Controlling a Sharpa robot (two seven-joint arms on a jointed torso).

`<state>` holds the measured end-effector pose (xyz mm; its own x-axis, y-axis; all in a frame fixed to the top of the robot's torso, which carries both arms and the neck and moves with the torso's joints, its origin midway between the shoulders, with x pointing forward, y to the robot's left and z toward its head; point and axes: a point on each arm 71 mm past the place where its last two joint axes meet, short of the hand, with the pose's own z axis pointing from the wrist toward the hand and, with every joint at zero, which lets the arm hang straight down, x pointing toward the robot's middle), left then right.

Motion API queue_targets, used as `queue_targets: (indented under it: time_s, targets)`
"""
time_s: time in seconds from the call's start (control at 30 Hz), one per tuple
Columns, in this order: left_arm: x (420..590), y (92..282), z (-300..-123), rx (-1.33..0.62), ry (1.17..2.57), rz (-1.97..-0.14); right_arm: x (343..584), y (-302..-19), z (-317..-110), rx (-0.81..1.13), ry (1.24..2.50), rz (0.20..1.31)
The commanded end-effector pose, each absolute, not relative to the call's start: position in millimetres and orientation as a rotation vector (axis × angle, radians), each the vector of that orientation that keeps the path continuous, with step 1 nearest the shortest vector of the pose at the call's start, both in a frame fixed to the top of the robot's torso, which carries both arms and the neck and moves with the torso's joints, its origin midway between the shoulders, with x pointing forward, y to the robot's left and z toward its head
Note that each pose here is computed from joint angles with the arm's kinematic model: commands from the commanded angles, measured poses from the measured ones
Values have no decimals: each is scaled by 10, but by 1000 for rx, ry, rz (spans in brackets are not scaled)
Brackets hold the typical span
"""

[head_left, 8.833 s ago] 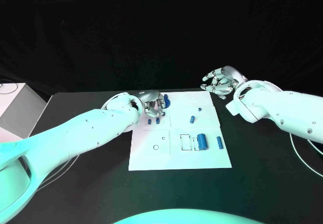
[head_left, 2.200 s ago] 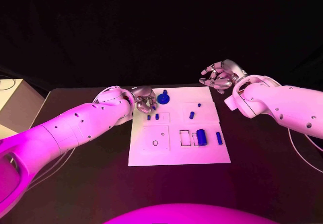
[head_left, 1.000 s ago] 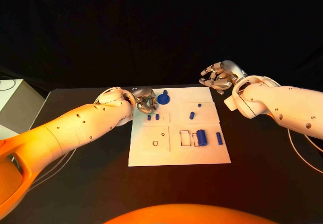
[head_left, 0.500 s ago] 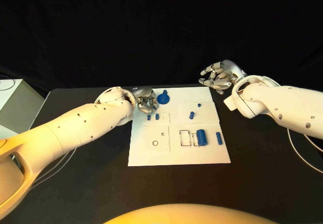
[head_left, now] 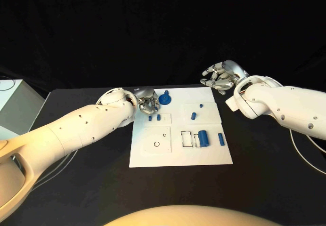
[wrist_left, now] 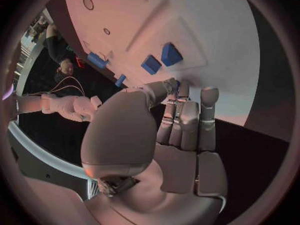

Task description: Assemble the parts on the task board

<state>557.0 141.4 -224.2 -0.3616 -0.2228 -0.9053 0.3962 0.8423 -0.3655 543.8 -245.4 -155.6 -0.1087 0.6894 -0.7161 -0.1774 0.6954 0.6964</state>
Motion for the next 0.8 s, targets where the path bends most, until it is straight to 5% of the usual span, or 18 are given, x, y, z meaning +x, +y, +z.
queue_targets:
  time_s: [0.03, 0.8]
  targets:
    - [5531, 1362, -2312, 143, 1865, -661, 5436, -2439, -1553, 430, 1516, 786]
    - [5526, 1404, -2368, 158, 1923, -621, 5437, -2446, -1555, 430, 1515, 785]
